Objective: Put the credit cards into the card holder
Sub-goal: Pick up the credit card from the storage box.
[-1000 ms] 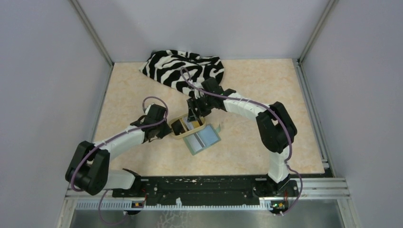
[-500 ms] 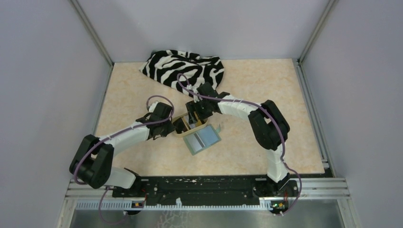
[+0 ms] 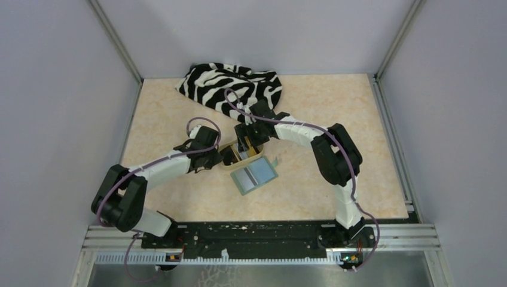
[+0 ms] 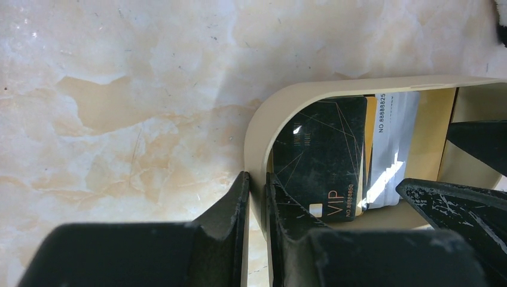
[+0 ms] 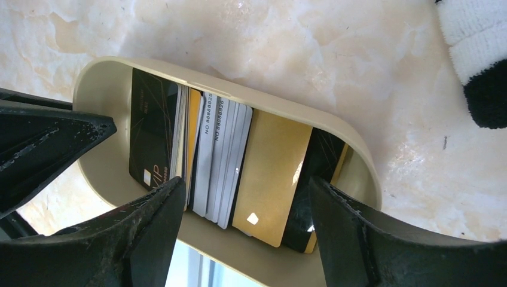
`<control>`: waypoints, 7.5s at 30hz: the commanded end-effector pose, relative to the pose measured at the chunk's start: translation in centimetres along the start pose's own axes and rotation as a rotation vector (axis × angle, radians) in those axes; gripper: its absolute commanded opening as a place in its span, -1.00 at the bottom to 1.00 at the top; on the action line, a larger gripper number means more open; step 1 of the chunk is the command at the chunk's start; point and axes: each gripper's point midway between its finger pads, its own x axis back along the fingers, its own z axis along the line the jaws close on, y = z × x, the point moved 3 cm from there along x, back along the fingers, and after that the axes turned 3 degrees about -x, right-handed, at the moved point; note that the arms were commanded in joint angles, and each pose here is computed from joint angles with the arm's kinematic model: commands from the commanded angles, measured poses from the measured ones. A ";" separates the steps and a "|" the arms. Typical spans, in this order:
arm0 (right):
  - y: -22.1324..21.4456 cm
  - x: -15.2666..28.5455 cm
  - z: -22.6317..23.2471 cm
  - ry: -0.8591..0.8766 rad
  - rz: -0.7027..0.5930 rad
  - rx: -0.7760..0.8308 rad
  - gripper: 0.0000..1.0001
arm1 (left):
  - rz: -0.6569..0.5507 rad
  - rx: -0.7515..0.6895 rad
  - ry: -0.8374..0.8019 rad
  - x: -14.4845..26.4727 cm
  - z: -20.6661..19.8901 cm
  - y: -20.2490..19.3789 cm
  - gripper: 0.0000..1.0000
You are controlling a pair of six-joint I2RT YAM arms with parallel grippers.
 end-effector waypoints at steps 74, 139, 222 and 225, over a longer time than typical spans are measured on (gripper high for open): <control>1.0 1.5 4.7 0.651 -0.018 -0.414 0.13 | 0.078 -0.058 -0.124 -1.6 -5.4 -1.0 -0.66; 2.8 2.9 1.7 0.172 -0.101 -0.056 -0.50 | -0.015 -0.177 -0.247 2.2 -7.3 1.7 -0.26; 2.4 2.8 -1.1 0.313 -0.051 -0.246 -0.94 | -0.099 -0.272 -0.359 5.1 -4.9 2.3 -0.38; 2.8 3.5 -1.3 0.287 -0.071 -0.220 -1.00 | -0.154 -0.270 -0.438 6.5 -5.4 2.7 -0.05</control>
